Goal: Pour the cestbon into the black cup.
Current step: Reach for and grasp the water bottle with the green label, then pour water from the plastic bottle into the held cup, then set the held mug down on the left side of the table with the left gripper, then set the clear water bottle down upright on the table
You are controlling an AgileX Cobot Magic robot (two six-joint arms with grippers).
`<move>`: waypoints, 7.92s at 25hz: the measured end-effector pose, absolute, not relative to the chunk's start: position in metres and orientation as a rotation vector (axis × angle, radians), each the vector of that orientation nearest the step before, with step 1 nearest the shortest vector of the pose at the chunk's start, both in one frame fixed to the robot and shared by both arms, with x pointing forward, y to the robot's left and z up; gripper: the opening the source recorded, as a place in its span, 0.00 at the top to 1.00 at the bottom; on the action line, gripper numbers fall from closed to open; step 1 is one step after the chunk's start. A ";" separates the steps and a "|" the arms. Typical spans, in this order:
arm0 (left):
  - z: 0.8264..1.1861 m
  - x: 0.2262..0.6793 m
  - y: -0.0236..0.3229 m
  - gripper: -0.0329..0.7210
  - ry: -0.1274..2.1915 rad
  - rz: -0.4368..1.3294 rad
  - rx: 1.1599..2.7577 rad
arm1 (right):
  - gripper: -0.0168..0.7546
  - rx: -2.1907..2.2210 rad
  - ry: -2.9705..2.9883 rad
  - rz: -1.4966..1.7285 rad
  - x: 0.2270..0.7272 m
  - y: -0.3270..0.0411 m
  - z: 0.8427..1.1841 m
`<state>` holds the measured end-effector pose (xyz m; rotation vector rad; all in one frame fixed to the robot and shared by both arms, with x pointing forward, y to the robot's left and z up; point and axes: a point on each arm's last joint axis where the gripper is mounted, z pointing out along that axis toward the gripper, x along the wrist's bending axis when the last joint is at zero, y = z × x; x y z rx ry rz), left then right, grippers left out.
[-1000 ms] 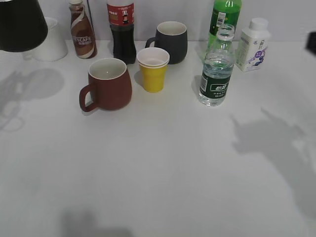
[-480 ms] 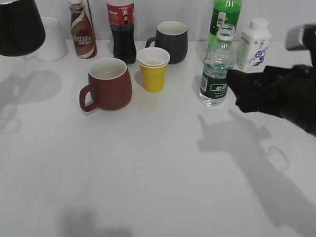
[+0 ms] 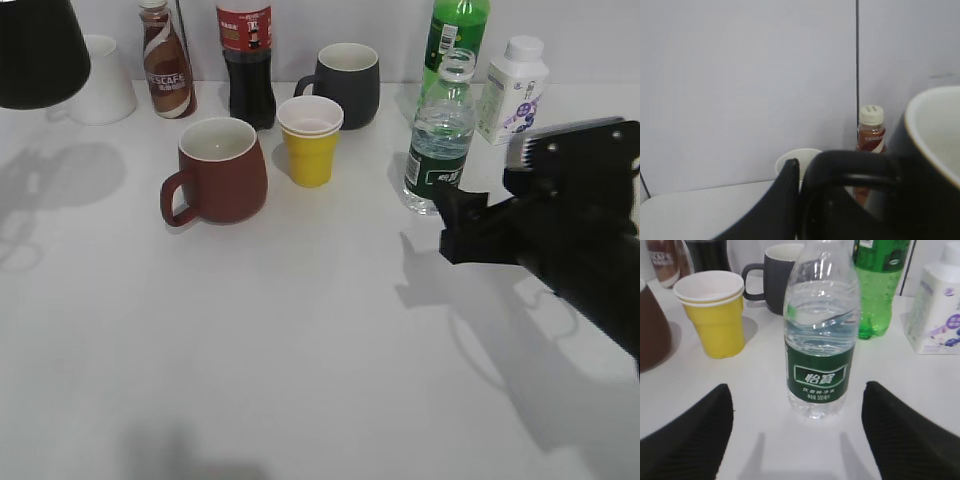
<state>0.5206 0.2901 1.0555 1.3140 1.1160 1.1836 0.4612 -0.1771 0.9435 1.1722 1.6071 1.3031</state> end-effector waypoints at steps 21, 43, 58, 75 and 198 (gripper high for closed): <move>1.051 0.520 0.288 0.90 1.100 1.177 1.394 | 0.26 1.347 1.436 1.223 0.560 -0.142 0.908; 1.012 0.480 0.138 0.90 0.693 0.724 1.829 | 0.35 0.103 1.861 1.016 0.519 -0.116 1.018; 1.001 0.473 0.119 0.90 0.790 0.553 1.771 | 0.35 -0.418 1.723 0.621 0.518 -0.115 1.020; 0.999 0.473 0.120 0.90 0.817 0.541 1.789 | 0.35 -0.625 1.613 0.481 0.517 -0.113 1.022; 0.929 0.487 0.291 0.63 1.226 0.973 1.276 | 0.22 1.293 1.661 1.306 0.567 -0.181 0.926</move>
